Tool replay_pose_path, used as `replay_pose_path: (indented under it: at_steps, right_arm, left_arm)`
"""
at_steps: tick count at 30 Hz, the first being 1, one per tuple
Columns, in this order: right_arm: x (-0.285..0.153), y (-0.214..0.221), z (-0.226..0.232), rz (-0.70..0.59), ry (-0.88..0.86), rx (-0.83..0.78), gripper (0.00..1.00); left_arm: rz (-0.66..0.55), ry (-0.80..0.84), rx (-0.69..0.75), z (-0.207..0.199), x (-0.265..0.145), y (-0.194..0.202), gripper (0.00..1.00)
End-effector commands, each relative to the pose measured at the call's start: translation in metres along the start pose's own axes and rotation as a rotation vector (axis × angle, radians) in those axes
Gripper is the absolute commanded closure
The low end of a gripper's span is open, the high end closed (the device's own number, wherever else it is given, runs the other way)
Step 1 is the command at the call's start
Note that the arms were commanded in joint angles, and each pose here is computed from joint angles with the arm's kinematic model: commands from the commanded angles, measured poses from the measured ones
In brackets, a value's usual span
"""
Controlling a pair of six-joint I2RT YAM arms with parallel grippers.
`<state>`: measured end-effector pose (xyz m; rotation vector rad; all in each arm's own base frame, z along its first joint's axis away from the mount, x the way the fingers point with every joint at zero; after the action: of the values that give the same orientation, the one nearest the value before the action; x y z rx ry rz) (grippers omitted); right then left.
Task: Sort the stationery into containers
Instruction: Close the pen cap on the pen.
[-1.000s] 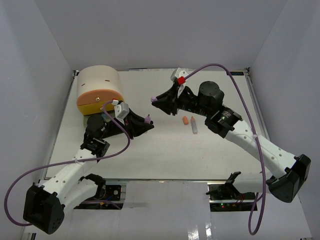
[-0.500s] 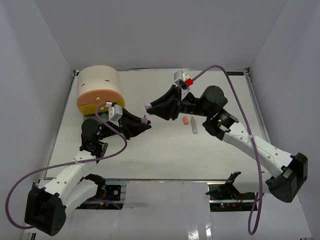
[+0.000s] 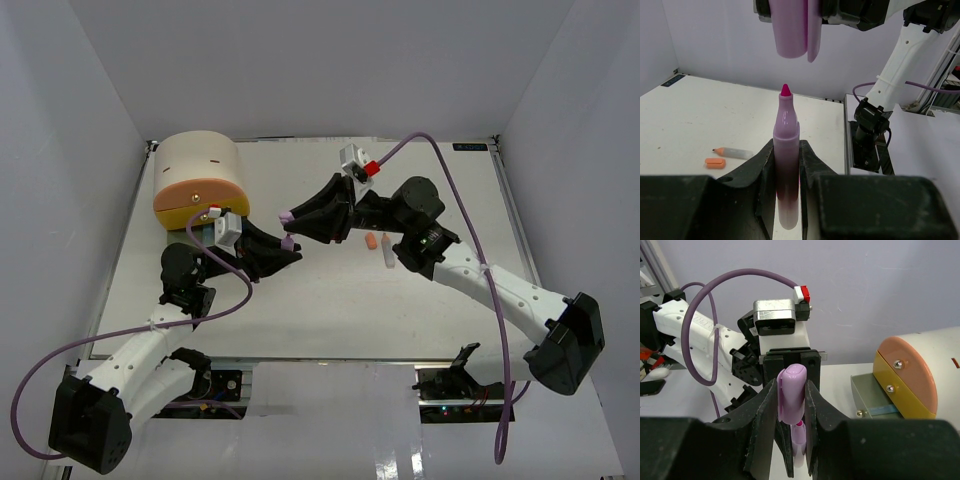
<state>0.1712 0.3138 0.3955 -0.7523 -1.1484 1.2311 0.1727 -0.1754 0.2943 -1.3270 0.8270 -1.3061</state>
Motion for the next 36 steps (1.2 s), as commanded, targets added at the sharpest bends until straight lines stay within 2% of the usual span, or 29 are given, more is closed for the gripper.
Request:
replay_pose_path:
  at_steps: [1, 17, 36]
  right_arm:
    - [0.006, -0.008, 0.007, -0.044, -0.053, -0.045, 0.85]
    - [0.009, 0.009, 0.005, -0.046, -0.064, -0.022, 0.85]
    - [0.015, 0.031, -0.001, -0.061, -0.088, 0.0, 0.73]
  left_arm:
    - [-0.028, 0.013, 0.043, -0.003, -0.001, -0.008, 0.95]
    - [-0.063, -0.003, 0.07, -0.002, -0.005, -0.012, 0.94]
    - [-0.091, 0.004, 0.086, -0.006, -0.007, -0.013, 0.94]
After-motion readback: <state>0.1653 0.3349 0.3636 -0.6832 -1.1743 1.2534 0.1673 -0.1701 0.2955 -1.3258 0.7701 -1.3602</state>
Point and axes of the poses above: each gripper's point midway between its finger pads, its own x axis out along the fingers, its own z axis along the line the jaws close on, y = z × x, the point moved 7 cm from there along -x, back along the fingers, and after that the axes turned 13 degrees about x, right-handed, at the moved point
